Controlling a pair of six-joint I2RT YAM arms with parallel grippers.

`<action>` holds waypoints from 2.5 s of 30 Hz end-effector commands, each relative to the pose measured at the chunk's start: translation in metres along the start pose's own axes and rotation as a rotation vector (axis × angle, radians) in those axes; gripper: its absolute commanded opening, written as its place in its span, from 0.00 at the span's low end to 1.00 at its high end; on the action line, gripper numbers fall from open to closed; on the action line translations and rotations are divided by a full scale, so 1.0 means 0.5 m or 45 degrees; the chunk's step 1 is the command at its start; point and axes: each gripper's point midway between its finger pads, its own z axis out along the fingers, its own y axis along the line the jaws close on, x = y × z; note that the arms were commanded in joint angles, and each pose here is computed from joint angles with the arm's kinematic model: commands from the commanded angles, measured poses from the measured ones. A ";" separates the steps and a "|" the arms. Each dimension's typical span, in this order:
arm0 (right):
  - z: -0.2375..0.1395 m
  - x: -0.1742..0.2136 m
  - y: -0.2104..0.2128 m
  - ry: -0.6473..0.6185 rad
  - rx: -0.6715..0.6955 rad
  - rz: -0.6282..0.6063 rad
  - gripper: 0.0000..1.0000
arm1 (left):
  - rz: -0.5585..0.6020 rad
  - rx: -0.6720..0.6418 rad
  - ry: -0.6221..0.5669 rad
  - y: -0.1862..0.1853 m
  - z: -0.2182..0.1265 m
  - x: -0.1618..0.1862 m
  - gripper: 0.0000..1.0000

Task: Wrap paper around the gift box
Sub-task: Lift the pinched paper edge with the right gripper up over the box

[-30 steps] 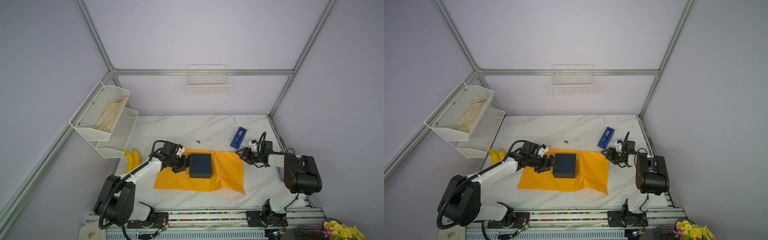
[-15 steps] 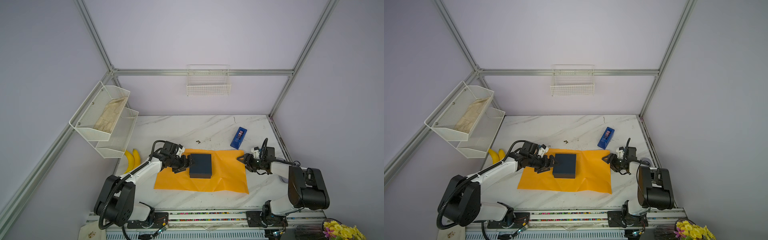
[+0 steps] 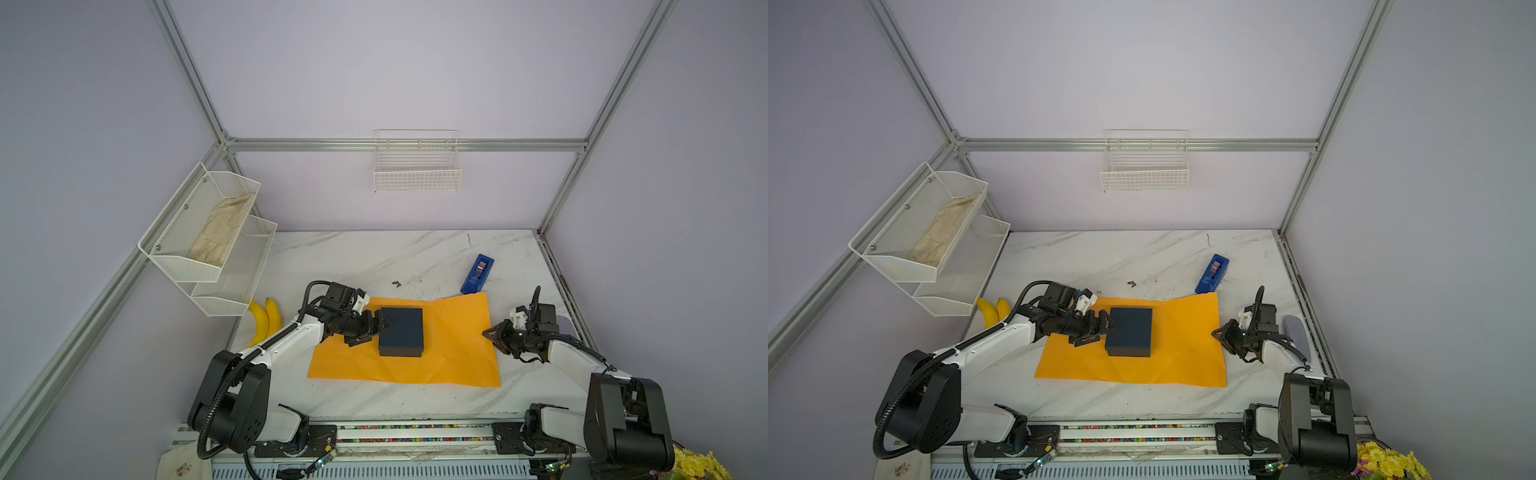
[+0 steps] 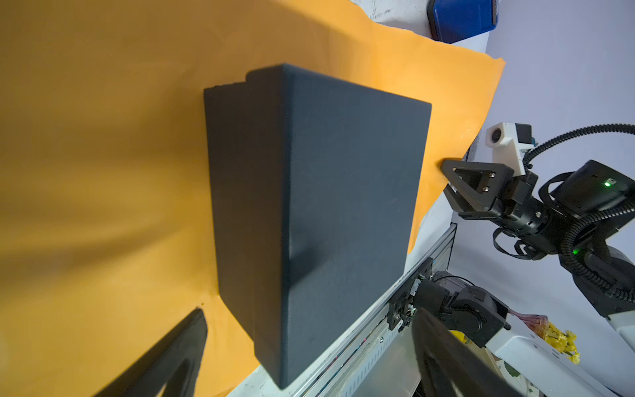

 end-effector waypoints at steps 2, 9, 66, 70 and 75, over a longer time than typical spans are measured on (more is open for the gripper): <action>-0.012 -0.008 0.006 -0.007 0.031 0.019 0.17 | 0.092 0.059 -0.107 -0.069 -0.047 -0.056 0.92; -0.026 -0.035 0.025 -0.019 0.072 -0.068 0.05 | 0.107 0.038 -0.134 -0.078 -0.066 -0.060 0.92; 0.161 0.291 0.515 0.218 -0.201 -0.444 0.04 | 0.063 0.046 -0.269 -0.233 -0.013 -0.200 0.43; 0.169 0.297 0.512 0.239 -0.202 -0.458 0.05 | 0.069 0.051 -0.258 -0.243 -0.004 -0.214 0.41; 0.177 0.298 0.509 0.245 -0.185 -0.485 0.07 | 0.063 0.024 -0.237 -0.233 0.014 -0.219 0.33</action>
